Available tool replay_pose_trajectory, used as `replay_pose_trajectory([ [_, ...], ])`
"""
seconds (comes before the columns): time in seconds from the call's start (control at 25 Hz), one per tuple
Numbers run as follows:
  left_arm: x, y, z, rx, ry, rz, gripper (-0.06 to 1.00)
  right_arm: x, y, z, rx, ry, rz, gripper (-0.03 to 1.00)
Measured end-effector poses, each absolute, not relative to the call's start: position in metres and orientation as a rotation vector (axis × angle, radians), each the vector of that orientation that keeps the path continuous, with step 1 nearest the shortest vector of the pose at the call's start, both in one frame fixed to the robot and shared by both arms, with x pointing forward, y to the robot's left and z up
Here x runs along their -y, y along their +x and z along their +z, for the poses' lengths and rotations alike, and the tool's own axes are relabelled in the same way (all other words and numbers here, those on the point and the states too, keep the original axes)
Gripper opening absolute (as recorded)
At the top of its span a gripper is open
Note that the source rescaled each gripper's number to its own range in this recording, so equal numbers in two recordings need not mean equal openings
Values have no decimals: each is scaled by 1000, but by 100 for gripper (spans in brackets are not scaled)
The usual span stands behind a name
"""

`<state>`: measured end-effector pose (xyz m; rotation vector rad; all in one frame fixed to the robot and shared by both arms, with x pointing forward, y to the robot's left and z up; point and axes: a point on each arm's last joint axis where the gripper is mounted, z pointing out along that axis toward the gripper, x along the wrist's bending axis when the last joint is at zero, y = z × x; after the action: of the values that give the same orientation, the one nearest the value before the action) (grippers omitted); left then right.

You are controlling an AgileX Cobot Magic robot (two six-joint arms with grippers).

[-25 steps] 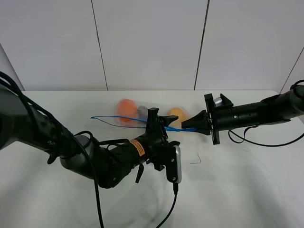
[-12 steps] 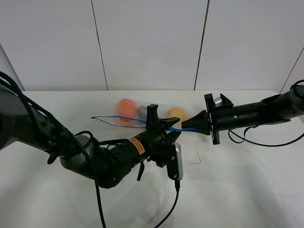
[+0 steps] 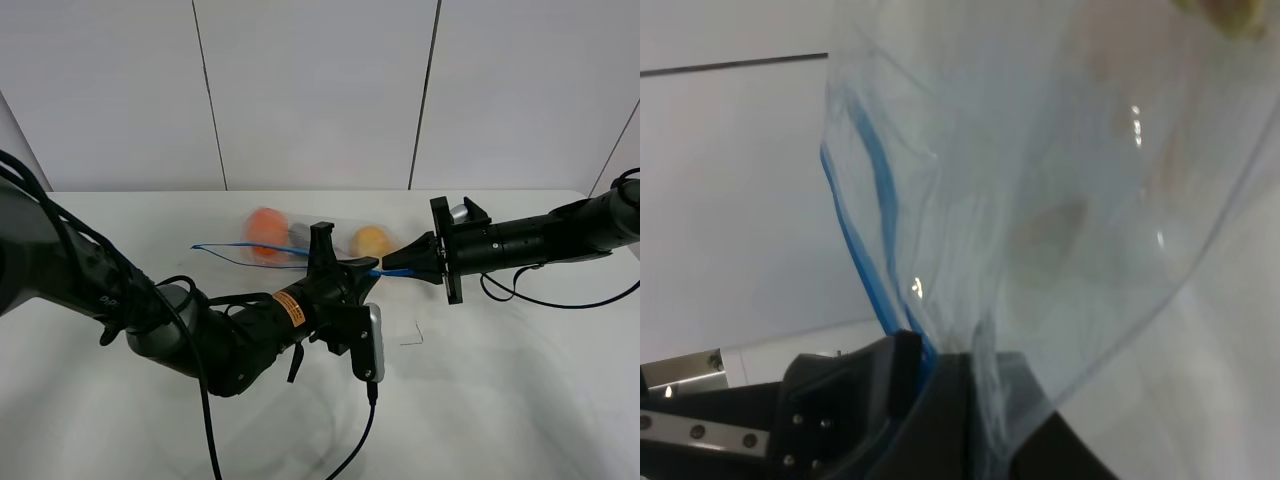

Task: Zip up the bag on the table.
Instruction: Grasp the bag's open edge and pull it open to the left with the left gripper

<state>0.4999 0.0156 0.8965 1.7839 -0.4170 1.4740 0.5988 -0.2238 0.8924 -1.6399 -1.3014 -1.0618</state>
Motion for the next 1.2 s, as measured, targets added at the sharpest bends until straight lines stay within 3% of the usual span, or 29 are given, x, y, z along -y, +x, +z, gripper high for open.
replay_pose_trajectory([
  [0.56, -14, 499, 896, 443, 1776, 1467, 17, 224, 599, 892, 1301, -1640, -1062, 0],
  [0.64, -14, 499, 896, 443, 1776, 1467, 14, 224, 599, 892, 1301, -1640, -1062, 0],
  [0.76, -15, 498, 896, 457, 1781, 1473, 0, 224, 599, 892, 1301, -1640, -1062, 0],
  [1.2, -18, 502, 896, 466, 1806, 1531, 0, 224, 599, 893, 1294, -1643, -1068, 0],
])
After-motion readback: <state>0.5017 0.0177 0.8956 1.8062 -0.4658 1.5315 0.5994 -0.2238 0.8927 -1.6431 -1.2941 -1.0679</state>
